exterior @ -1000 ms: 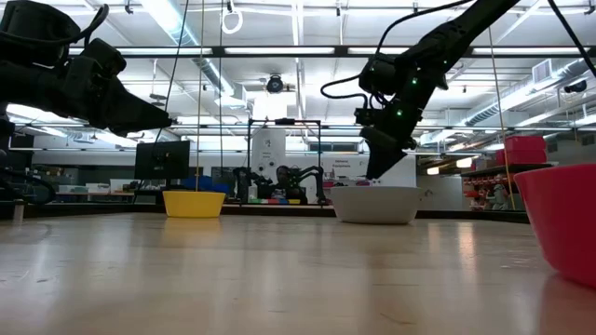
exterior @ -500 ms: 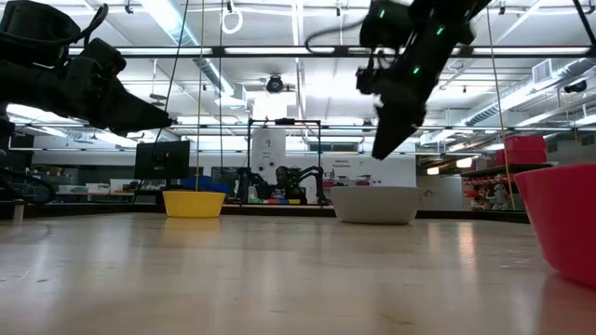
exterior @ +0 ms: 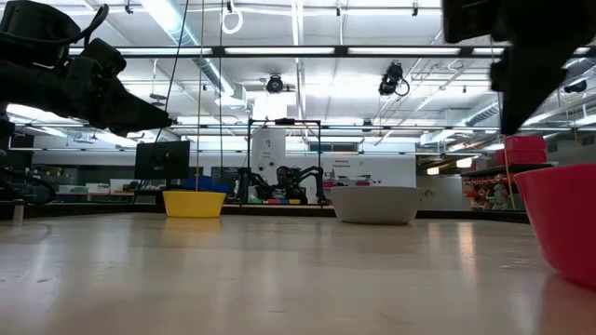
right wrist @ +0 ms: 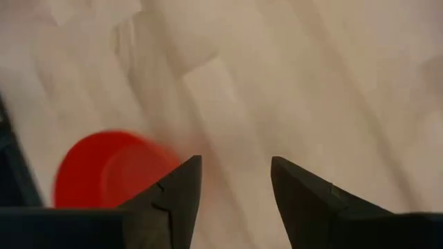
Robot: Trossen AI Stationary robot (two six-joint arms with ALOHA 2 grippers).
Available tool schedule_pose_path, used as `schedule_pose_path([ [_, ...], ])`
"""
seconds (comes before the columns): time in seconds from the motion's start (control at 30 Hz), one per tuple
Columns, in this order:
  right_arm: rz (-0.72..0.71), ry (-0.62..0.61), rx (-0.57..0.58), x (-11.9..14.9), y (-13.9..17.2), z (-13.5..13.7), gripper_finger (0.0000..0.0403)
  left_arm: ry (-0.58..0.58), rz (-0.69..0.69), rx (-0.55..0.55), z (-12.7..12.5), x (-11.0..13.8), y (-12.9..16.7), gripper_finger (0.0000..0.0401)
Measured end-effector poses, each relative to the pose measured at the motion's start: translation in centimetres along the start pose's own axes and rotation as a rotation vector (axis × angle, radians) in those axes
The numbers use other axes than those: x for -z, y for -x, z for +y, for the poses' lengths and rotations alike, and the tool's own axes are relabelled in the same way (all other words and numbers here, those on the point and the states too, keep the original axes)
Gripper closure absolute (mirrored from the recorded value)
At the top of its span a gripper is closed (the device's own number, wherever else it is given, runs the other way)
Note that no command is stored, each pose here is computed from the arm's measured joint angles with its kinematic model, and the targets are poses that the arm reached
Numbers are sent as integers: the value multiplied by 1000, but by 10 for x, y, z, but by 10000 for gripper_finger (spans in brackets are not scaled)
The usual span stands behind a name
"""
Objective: Nest bowls inside each other
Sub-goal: Stack the red bowl on the light blue bowl
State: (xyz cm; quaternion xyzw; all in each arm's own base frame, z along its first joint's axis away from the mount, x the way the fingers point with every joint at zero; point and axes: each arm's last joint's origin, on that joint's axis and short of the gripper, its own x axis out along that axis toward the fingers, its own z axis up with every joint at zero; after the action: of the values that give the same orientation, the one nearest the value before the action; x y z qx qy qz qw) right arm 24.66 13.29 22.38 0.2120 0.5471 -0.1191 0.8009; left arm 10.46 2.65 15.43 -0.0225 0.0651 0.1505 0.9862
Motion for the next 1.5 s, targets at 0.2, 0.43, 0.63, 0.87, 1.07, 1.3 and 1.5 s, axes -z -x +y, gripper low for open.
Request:
schedule_pose_path([
  [0.2, 4, -65, -48, 21, 1, 18, 214, -14, -3, -18, 1, 0, 0, 234],
  [0.43, 44, -91, -95, 25, -22, 33, 210, -22, -5, -24, 1, 0, 0, 234],
  [0.63, 150, -86, -46, 32, -44, 34, 210, -24, -6, -24, 1, -1, 0, 234],
  [0.87, 163, -80, -36, 33, -47, 34, 214, -23, -8, -24, 1, -1, 0, 234],
  [1.07, 162, -76, -37, 33, -47, 34, 274, -23, -9, -24, 1, -1, 0, 234],
  [1.3, 114, -51, -73, 30, -47, 38, 349, -23, -9, -23, 1, -1, 0, 234],
  [1.5, 102, -3, -97, 29, -47, 40, 345, -23, -9, -23, 1, -1, 0, 234],
])
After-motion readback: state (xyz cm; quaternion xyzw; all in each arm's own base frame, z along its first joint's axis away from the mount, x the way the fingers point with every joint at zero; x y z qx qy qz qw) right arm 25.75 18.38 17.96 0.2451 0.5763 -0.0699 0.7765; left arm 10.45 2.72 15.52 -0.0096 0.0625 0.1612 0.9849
